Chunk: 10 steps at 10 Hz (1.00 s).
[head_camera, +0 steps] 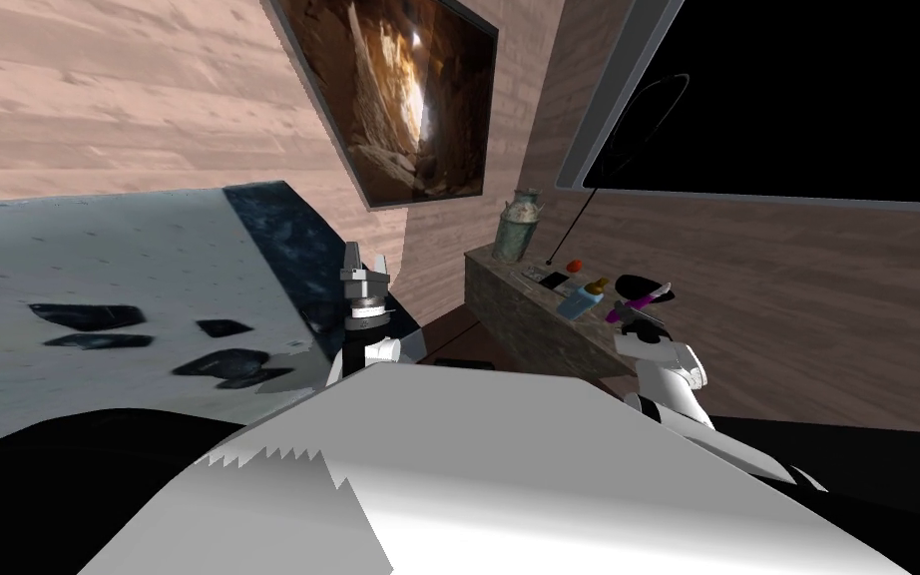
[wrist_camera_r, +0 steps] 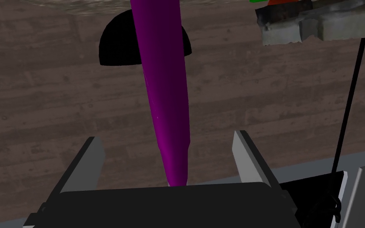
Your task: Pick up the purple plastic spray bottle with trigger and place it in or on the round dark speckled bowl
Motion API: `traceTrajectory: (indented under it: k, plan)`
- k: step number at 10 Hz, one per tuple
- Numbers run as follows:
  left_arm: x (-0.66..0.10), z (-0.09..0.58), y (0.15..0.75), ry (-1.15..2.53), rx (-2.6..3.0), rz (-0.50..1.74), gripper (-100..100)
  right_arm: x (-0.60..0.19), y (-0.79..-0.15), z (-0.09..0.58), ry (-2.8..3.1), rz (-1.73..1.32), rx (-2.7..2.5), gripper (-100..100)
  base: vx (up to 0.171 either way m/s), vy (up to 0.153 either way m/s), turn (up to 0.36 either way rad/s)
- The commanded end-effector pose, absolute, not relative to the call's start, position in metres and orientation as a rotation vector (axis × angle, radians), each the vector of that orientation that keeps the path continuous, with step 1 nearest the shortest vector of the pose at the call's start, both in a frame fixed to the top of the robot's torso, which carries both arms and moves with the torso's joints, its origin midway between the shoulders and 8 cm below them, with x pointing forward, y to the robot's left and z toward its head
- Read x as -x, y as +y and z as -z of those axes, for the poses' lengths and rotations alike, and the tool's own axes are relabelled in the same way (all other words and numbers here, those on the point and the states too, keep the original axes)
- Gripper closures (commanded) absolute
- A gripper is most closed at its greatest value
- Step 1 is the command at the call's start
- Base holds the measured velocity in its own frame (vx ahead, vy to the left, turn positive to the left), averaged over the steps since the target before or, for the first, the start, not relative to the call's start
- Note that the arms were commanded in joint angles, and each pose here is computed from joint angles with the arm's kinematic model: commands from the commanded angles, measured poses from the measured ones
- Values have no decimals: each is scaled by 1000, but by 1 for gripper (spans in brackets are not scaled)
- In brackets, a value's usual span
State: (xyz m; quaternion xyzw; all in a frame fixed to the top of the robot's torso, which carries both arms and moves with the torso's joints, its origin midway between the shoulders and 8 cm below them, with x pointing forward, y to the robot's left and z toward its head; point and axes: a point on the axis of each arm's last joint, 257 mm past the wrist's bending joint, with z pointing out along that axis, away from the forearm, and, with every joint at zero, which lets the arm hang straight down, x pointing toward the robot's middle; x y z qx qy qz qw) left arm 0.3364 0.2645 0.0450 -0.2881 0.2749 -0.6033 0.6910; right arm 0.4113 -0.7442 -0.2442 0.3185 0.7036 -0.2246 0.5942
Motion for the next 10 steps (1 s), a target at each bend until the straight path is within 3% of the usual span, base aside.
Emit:
traceTrajectory:
  k: [1, 8, 9, 10]
  plan:
    - [-336, -45, 265, 615, 644, 1349, 0, -407, -756, 244, 1645, 548, -754, -100, 70, 72, -5]
    - [-336, -45, 265, 615, 644, 1349, 0, -376, -802, 234, 1673, 668, -812, -100, 59, 53, 4]
    - [-336, -45, 265, 615, 644, 1349, 0, -375, -802, 234, 1674, 670, -813, 0, 0, 0, 0]
    - [-336, -45, 265, 615, 644, 1349, 0, -375, -802, 234, 1674, 669, -813, -100, 0, 0, 0]
